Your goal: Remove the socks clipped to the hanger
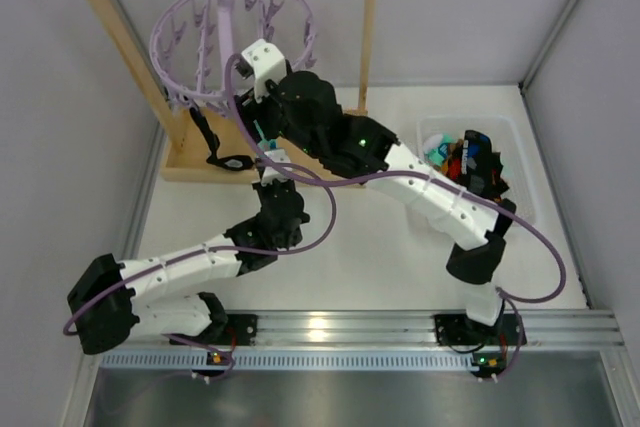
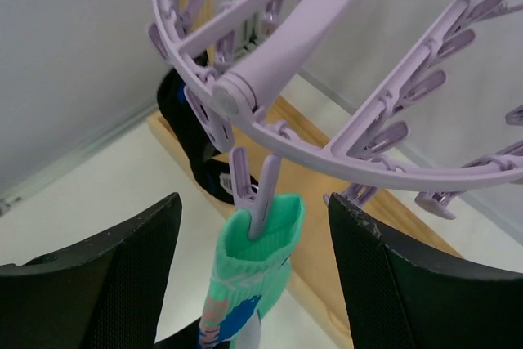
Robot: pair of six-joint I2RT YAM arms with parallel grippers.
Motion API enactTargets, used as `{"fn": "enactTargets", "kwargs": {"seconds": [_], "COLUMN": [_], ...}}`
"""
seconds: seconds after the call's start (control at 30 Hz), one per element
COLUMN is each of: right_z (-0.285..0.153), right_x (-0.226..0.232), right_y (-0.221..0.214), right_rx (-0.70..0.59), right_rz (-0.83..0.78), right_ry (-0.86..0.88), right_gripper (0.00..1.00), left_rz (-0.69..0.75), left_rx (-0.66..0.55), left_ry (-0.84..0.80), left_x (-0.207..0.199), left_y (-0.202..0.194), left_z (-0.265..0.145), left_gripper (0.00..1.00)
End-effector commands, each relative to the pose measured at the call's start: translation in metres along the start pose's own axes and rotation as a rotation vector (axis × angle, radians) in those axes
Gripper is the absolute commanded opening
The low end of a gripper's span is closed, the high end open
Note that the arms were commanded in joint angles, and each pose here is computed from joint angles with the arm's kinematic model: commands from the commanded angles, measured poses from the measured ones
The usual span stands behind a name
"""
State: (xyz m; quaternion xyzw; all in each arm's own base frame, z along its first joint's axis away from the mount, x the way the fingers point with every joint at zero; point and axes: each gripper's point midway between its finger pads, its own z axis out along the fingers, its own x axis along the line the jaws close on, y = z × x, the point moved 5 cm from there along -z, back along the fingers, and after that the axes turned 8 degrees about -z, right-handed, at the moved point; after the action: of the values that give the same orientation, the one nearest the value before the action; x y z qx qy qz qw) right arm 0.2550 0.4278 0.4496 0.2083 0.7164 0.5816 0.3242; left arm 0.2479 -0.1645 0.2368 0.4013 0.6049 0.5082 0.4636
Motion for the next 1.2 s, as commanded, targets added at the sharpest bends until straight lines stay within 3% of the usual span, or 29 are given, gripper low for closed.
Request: {"fn": "enactTargets", "kwargs": {"seconds": [0.0, 0.73, 1.03, 1.13, 1.17], "right_z": [0.003, 0.06, 0.071, 0.073, 0.073], "right_x": [-0.007, -0.021, -0.023, -0.024, -0.024], "right_y": [-0.004, -0.039, -0.03, -0.027, -0.027], "right_rx": [0.032, 0.067, -0.02, -0.039, -0.041], "right_rz": [-0.078, -0.2, -0.195, -0.204, -0.207], "right_ry": [-0.055, -0.173, -0.232, -0.244, -0.247], "right_gripper": [0.7, 0.68, 0.52, 0.44, 0.37], "left_rz": [-0.068, -0.023, -0.026, -0.031, -0.034], "left_rx": [-0.014, -0.013, -0.012, -0.012, -0.012], "left_ry": [-0.023, -0.027, -0.046, -0.05, -0.05], "left_x": [-0.003, -0.022, -0.023, -0.022, -0.021], "left_y": [0.007, 0.008, 0.011, 0.011, 0.011], "left_z": [-0.004, -0.007, -0.008, -0.009, -0.008], "left_gripper": [0.0, 0.0, 0.0, 0.0, 0.0]}}
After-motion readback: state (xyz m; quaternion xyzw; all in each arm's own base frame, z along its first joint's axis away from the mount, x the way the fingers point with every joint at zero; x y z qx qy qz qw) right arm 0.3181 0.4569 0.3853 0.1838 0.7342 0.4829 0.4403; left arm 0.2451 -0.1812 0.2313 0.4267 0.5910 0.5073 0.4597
